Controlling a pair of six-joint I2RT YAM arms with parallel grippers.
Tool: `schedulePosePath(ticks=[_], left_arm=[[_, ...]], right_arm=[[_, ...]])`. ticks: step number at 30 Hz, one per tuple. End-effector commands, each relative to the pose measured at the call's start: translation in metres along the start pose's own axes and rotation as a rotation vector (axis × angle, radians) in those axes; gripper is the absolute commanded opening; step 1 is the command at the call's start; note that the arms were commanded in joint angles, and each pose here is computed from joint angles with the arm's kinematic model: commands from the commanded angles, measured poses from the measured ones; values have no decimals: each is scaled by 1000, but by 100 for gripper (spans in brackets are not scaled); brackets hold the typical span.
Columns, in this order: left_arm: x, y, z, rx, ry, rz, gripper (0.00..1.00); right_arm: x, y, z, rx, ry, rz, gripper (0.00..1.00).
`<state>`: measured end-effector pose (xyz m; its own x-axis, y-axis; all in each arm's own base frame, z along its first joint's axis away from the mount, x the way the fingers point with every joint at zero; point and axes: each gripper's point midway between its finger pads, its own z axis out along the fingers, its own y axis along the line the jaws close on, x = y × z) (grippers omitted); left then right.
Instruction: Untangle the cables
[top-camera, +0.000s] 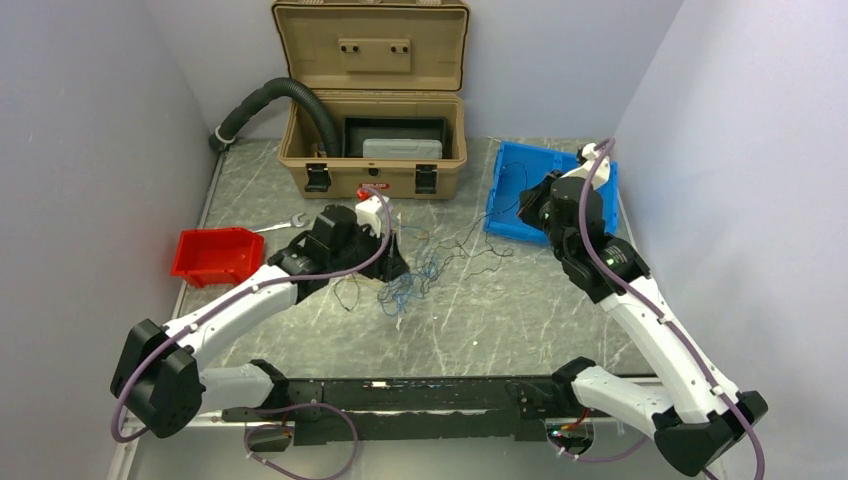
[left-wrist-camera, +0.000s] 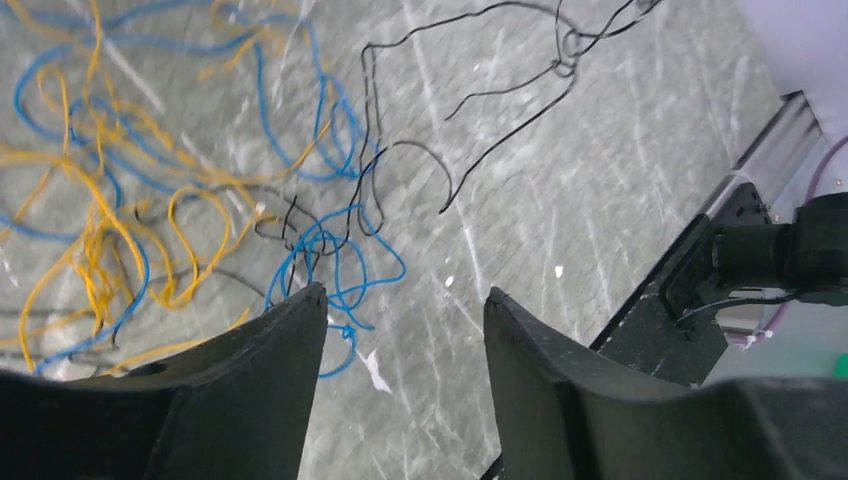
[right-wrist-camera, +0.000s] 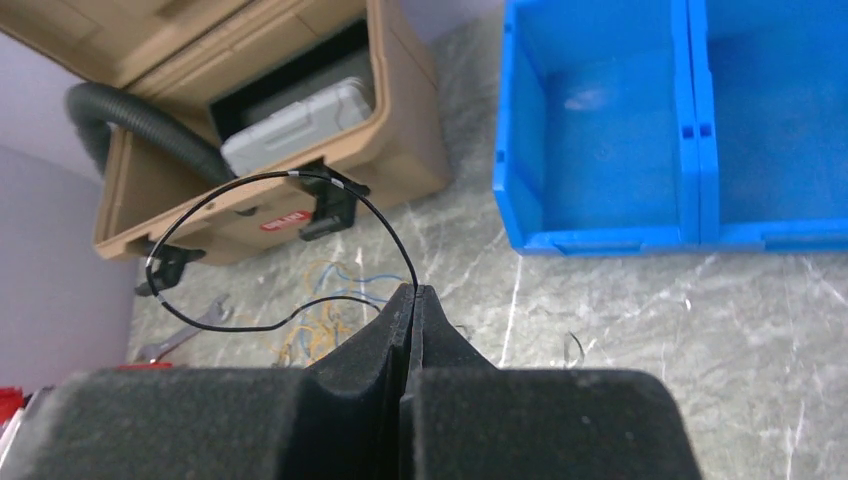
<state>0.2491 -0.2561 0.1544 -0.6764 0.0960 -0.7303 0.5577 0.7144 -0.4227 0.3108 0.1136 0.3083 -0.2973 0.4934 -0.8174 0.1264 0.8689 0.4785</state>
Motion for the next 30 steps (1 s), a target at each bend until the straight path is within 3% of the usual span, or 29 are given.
schedulePosePath(ticks=[1, 11, 19, 25, 27, 30], left_arm=[[-57, -42, -9, 156, -150, 64, 69], [-120, -81, -14, 309, -338, 153, 99], [-139, -116, 1, 444, -382, 213, 99], [-141, -142, 31, 502, -312, 219, 97], [-140, -148, 40, 521, -298, 211, 94], [-138, -156, 52, 552, -274, 185, 78]], right_arm=[[-34, 26, -23, -120, -60, -36, 0], [-41, 50, -32, -225, -30, -70, 0], [-38, 61, -32, -269, -1, -60, 0], [-37, 65, -33, -287, 9, -53, 0], [-36, 64, -32, -283, 9, -48, 0], [-35, 64, -32, -284, 14, -44, 0]])
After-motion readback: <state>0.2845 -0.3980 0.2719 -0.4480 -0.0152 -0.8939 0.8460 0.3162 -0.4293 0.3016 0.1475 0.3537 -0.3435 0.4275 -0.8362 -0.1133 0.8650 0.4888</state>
